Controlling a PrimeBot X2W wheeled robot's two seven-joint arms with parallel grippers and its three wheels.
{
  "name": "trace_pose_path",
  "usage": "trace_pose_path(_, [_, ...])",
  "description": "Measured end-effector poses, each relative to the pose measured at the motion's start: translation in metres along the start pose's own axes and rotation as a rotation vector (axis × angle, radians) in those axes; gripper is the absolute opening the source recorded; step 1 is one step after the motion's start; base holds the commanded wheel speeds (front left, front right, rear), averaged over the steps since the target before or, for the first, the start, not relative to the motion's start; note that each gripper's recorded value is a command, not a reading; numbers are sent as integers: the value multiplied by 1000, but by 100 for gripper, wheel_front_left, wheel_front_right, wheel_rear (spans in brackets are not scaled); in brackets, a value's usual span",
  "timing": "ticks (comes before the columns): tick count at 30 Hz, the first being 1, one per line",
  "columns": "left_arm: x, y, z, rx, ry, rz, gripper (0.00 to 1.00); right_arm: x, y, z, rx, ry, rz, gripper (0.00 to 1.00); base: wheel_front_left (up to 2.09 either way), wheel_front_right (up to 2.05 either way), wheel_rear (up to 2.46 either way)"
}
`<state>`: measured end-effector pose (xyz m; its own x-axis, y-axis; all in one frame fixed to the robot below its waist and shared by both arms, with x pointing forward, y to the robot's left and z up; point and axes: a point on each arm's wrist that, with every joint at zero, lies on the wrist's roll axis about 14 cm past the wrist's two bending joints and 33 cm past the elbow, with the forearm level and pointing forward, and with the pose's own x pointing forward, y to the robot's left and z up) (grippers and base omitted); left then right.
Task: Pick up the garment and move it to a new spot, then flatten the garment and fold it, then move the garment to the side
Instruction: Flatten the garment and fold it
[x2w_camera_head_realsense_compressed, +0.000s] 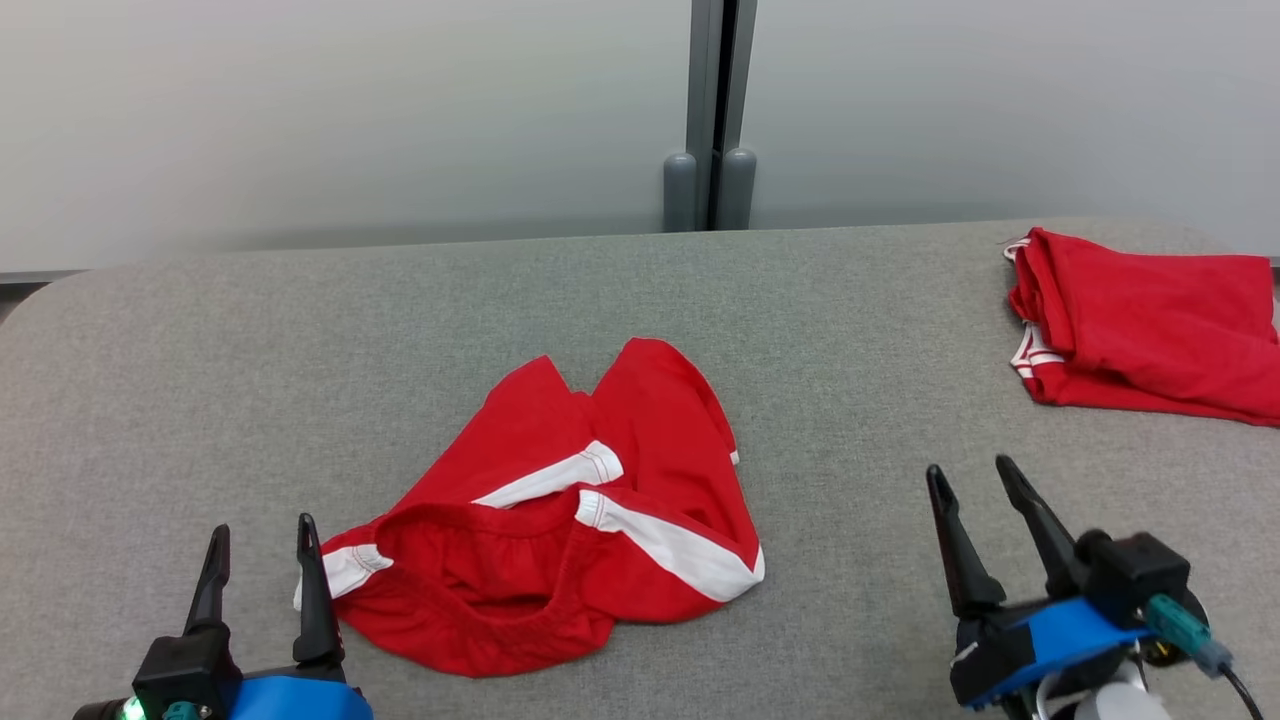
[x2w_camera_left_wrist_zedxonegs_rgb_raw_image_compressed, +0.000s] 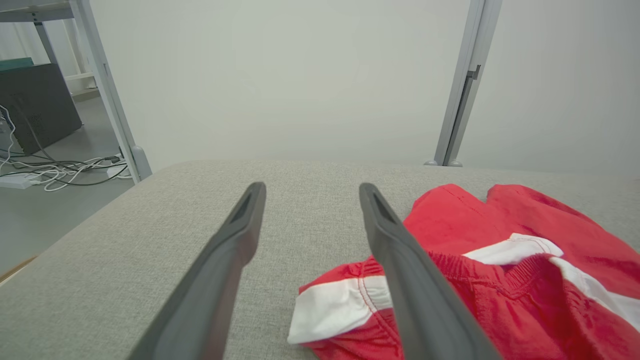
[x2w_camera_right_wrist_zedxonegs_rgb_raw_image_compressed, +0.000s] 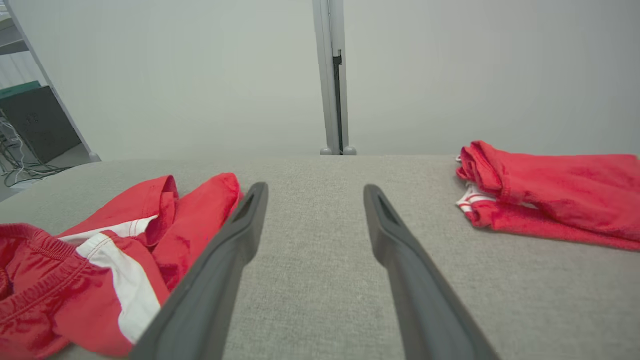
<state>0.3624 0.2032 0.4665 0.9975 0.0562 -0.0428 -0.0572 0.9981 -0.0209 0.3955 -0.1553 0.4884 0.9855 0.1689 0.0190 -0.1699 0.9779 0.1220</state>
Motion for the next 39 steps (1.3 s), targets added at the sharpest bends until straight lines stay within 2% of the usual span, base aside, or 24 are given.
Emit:
trace_pose_path(4, [-1,-1,-1,3,2,-5,100,-21,-8,-16,49,34,-65,100,0,0,0])
trace_pose_path(9, [0,-10,-3,12,9,-39,100,-26,-7,-18,53,38,-78,100,0,0,0])
trace_pose_path(19, [22,-89,11,64,-7,-328,100,-28,-11,-9,38,14,-91,100,0,0,0])
trace_pose_path(28, [20,-158,-23,184,244,-593,100,-39,-23,-19,46,43,-137,100,0,0,0])
trace_pose_path(32, [15,-168,-41,204,362,-659,100,-43,-30,-22,48,51,-161,100,0,0,0])
trace_pose_path(39, [9,-167,-67,193,509,-682,100,-45,-40,-23,52,57,-193,100,0,0,0])
